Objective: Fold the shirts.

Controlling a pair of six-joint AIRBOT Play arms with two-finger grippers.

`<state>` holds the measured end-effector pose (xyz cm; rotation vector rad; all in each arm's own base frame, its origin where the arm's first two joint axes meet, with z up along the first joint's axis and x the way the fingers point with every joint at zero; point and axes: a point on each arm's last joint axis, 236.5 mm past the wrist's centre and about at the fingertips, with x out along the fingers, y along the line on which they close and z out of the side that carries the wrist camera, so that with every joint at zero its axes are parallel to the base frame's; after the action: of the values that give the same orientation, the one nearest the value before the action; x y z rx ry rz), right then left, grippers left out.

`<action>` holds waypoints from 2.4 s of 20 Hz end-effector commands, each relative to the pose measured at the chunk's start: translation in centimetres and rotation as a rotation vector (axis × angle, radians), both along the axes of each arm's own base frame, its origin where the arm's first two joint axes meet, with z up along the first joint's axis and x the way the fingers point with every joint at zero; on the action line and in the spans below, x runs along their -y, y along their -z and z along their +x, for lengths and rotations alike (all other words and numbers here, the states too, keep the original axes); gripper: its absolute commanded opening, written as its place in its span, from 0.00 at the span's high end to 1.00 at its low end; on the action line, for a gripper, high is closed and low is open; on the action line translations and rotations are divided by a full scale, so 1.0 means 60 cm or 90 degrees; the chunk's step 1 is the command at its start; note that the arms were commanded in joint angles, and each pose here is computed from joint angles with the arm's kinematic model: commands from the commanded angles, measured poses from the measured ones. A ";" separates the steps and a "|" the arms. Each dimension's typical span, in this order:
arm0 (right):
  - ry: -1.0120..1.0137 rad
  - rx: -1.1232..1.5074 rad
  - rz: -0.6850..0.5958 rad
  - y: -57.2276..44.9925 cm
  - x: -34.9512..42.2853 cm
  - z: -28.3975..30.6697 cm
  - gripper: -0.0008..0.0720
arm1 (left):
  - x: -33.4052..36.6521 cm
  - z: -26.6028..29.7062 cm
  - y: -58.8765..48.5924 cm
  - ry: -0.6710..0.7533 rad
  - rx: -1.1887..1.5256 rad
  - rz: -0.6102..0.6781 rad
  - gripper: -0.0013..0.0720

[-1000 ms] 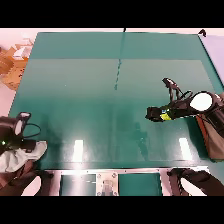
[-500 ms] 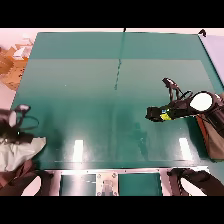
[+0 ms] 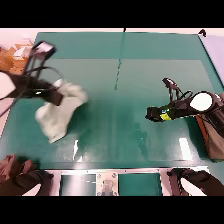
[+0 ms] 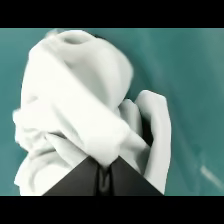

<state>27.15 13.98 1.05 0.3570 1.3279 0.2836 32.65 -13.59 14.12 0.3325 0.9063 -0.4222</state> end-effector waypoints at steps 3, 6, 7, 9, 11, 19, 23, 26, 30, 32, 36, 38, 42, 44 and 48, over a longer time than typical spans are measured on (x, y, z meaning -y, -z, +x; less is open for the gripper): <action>-0.001 0.000 0.000 0.000 0.000 -0.001 0.96 | 0.256 0.007 0.040 0.190 -0.008 -0.139 0.95; -0.001 0.000 0.000 0.000 0.000 0.000 0.96 | 0.305 0.008 0.131 0.182 -0.099 -0.160 0.20; 0.000 0.001 0.000 0.000 -0.001 0.000 0.97 | 0.299 0.012 0.140 0.169 -0.111 -0.158 0.16; 0.000 0.001 0.001 0.000 -0.001 0.001 0.96 | 0.254 0.028 0.135 0.140 -0.127 -0.136 0.16; 0.002 0.002 0.000 0.000 0.001 0.002 0.94 | 0.166 0.055 0.123 0.064 -0.153 -0.100 0.16; 0.104 0.030 -0.017 0.041 0.101 0.111 0.35 | -0.099 -0.015 0.263 -0.256 -0.420 -0.130 0.06; 0.120 0.012 0.067 0.058 0.102 0.202 0.35 | -0.078 -0.051 0.353 -0.302 -0.452 -0.187 0.00; 0.095 -0.013 0.127 0.087 0.073 0.267 0.35 | -0.063 -0.028 0.384 -0.345 -0.408 -0.251 0.00; 0.063 -0.070 0.191 0.147 0.018 0.314 0.35 | -0.030 -0.017 0.400 -0.319 -0.412 -0.307 0.26; 0.041 -0.093 0.207 0.175 -0.017 0.324 0.35 | -0.029 -0.003 0.397 -0.310 -0.387 -0.314 0.64; -0.016 -0.100 0.214 0.201 -0.089 0.328 0.35 | -0.033 0.017 0.387 -0.308 -0.361 -0.314 0.95; -0.040 -0.088 0.212 0.195 -0.115 0.332 0.52 | -0.035 0.028 0.377 -0.287 -0.345 -0.306 0.95; -0.099 -0.065 0.232 0.122 -0.130 0.346 0.97 | -0.058 0.067 0.316 -0.231 -0.306 -0.237 0.95; -0.131 -0.028 0.242 0.041 -0.119 0.363 0.97 | -0.077 0.098 0.254 -0.207 -0.272 -0.193 0.95; -0.135 0.139 0.240 -0.204 -0.065 0.396 0.97 | -0.108 0.163 0.051 -0.174 -0.124 -0.144 0.95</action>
<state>51.18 19.58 4.58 0.5316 1.2137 0.7017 41.04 -8.90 3.84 -0.1559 1.1637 -0.3376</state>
